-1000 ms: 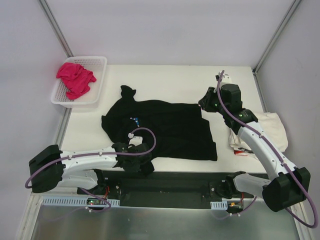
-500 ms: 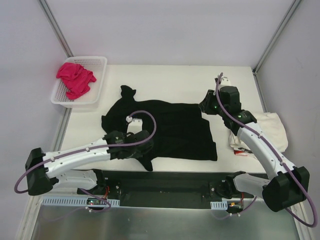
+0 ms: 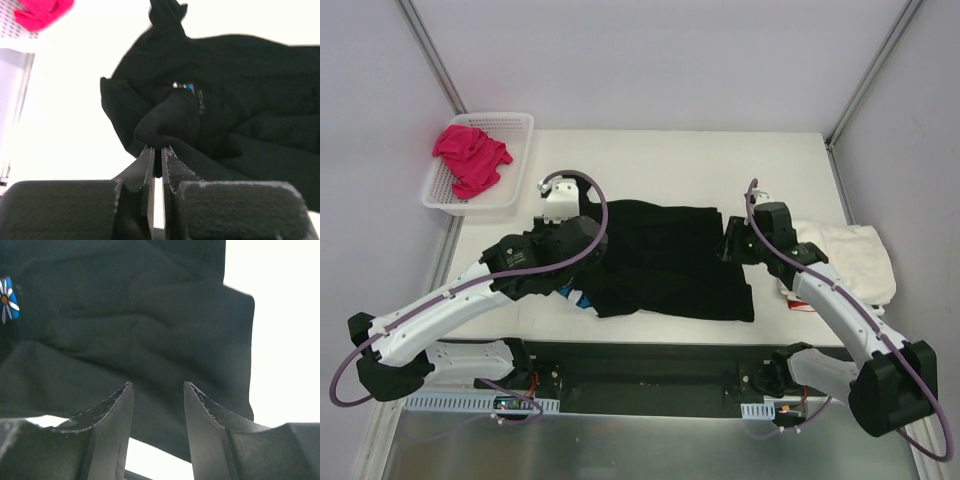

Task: Fold and stack the t-shirts
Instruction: Flatten out the tshirt

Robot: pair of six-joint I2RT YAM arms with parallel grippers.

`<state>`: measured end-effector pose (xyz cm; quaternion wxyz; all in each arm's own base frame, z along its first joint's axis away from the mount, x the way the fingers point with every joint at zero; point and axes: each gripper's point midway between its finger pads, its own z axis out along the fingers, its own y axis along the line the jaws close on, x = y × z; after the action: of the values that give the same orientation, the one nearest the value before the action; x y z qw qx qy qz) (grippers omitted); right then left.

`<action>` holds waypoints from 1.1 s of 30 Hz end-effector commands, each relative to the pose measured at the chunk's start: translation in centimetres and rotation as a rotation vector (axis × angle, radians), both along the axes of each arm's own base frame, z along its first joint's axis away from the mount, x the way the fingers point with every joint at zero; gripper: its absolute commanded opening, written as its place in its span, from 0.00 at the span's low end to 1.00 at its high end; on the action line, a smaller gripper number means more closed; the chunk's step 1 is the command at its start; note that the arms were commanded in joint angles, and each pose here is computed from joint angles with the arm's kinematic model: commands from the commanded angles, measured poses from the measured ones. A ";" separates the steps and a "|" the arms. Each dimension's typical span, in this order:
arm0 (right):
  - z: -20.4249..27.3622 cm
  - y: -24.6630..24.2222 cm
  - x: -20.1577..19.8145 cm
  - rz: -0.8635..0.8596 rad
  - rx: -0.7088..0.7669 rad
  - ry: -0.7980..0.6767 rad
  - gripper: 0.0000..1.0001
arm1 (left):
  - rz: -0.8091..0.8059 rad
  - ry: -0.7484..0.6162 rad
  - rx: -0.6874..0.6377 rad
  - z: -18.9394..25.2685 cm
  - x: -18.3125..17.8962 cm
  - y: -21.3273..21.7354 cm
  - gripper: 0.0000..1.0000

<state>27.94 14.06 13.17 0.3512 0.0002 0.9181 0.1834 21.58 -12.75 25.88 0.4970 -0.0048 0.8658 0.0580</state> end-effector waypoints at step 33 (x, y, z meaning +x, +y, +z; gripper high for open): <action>-5.5 4.9 -16.7 0.210 0.167 0.331 0.43 | 0.047 -0.360 0.059 12.9 17.5 0.5 0.00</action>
<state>12.24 17.59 8.29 0.1981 -0.0484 0.9361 0.2865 38.76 -12.18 36.83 0.6147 -0.0079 0.7807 0.1124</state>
